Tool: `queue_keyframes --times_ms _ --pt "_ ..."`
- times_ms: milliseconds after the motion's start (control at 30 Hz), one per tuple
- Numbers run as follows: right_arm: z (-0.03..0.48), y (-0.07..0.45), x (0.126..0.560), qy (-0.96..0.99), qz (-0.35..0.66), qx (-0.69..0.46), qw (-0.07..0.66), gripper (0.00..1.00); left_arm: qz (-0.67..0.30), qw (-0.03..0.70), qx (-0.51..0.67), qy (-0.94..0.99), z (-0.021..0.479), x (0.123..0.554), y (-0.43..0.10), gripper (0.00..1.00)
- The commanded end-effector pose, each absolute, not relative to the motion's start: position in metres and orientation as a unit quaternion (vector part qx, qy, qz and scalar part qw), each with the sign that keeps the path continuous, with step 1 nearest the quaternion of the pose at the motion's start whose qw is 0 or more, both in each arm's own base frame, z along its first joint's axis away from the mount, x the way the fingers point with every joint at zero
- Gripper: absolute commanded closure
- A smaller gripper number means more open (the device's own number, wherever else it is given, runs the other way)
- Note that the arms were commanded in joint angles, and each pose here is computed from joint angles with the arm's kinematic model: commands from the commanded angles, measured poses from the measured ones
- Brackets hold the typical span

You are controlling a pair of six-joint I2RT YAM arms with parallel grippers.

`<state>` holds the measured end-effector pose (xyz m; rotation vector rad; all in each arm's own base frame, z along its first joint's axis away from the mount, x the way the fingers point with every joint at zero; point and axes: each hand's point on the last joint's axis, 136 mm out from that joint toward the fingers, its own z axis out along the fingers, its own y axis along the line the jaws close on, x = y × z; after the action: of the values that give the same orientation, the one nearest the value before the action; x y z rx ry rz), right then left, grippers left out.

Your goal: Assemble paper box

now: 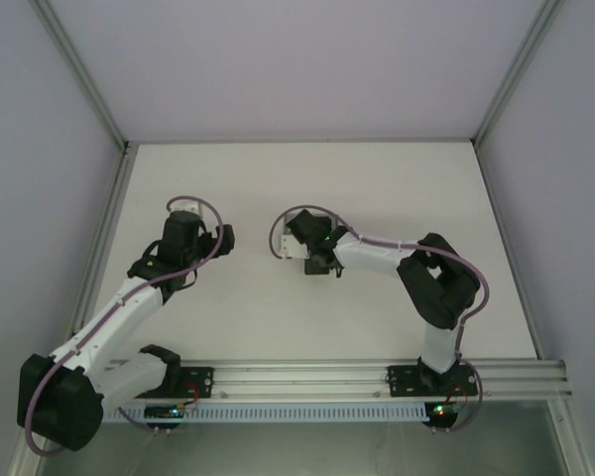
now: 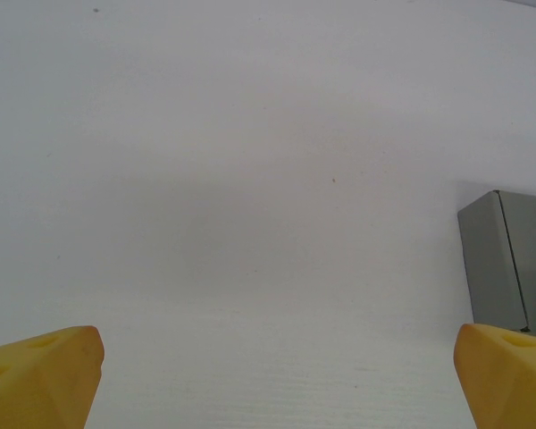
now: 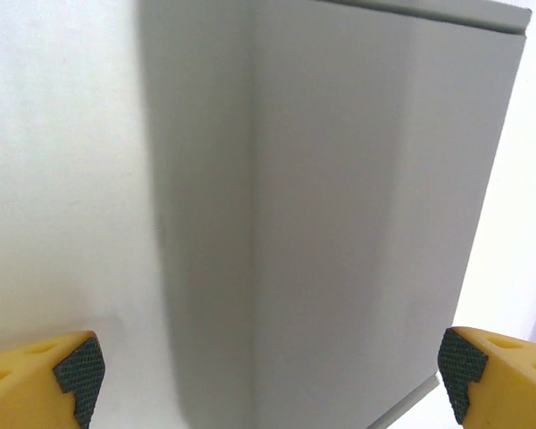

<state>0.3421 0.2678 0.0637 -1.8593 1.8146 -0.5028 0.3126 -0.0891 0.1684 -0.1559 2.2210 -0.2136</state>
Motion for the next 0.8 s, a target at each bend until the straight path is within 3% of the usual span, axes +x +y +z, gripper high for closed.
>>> queue_keyframes --times_ms 0,133,300,433,533,767 --pt "0.069 0.260 0.302 0.688 -0.110 -0.688 0.205 0.01 -0.088 0.447 -0.052 0.888 0.172 0.317 -0.091 0.00" --pt "0.090 0.256 0.289 0.705 -0.079 -0.668 0.226 0.01 -0.083 0.444 -0.055 0.890 0.170 0.320 -0.088 0.00" --pt "0.142 0.220 0.328 0.784 -0.063 -0.510 0.347 0.01 -0.065 0.455 -0.082 0.884 0.169 0.336 -0.064 0.00" --pt "0.184 0.128 0.376 0.854 -0.088 -0.245 0.451 0.01 -0.036 0.489 -0.140 0.860 0.171 0.359 -0.022 0.00" --pt "0.191 0.054 0.378 0.857 -0.097 -0.086 0.500 0.01 0.018 0.519 -0.165 0.839 0.161 0.372 0.016 0.00" --pt "0.153 -0.029 0.345 0.814 -0.076 0.075 0.570 0.01 0.122 0.519 -0.192 0.824 0.122 0.372 0.069 0.00"
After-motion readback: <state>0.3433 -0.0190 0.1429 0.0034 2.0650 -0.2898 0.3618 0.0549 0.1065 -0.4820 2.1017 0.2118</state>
